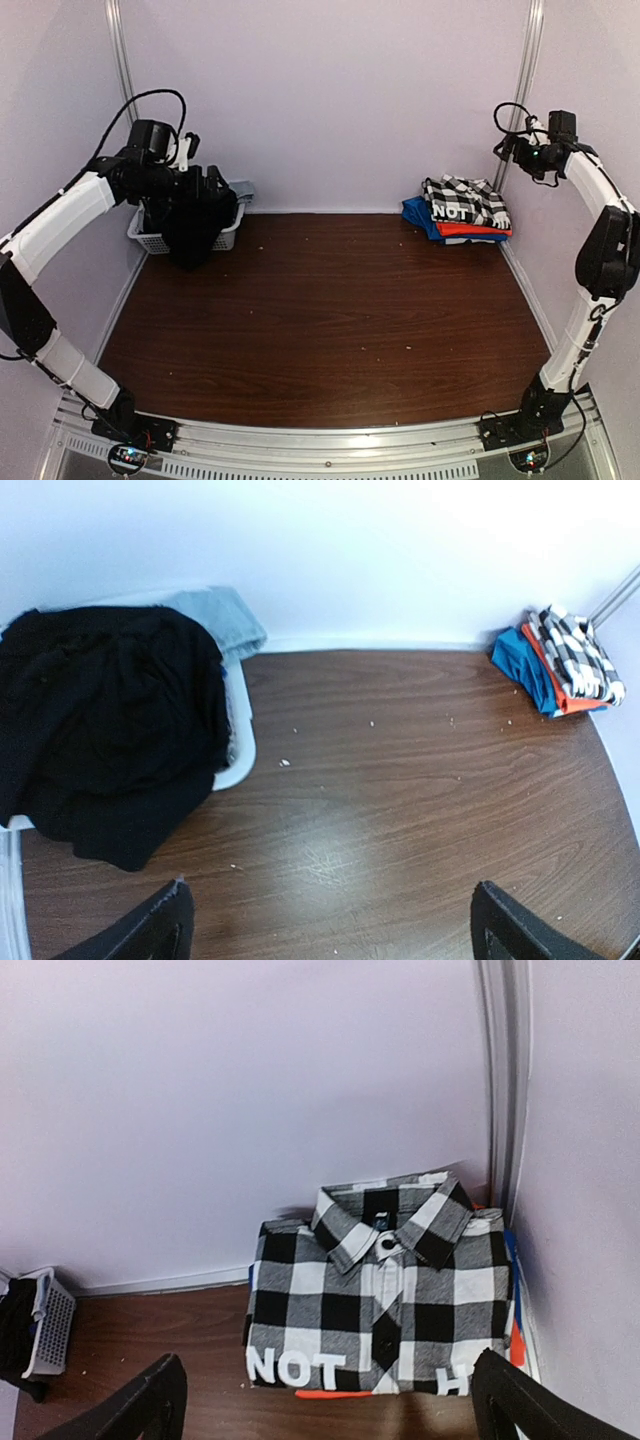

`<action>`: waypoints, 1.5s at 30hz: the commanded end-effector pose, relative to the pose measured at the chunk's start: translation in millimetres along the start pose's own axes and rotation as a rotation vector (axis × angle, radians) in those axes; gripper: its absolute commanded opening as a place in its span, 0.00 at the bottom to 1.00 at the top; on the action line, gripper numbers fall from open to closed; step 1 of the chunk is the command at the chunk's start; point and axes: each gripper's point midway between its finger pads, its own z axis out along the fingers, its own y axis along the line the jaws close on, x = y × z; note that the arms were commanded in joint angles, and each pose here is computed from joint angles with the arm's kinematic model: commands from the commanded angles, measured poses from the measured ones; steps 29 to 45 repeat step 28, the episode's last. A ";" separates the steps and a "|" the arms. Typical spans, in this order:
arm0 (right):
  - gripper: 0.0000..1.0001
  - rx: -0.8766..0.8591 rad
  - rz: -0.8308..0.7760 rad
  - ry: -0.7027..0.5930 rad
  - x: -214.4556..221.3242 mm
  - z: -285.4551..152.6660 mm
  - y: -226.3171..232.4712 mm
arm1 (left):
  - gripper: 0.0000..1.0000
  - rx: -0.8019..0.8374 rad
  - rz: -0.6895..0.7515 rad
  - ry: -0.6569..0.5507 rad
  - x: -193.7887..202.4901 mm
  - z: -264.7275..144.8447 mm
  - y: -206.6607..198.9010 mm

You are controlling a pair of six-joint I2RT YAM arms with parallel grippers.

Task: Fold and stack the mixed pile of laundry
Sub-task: Reset both arms

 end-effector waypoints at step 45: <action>1.00 -0.383 -0.070 0.292 275.0 -150.2 158.1 | 0.98 0.039 -0.037 0.196 165.2 -33.1 5.9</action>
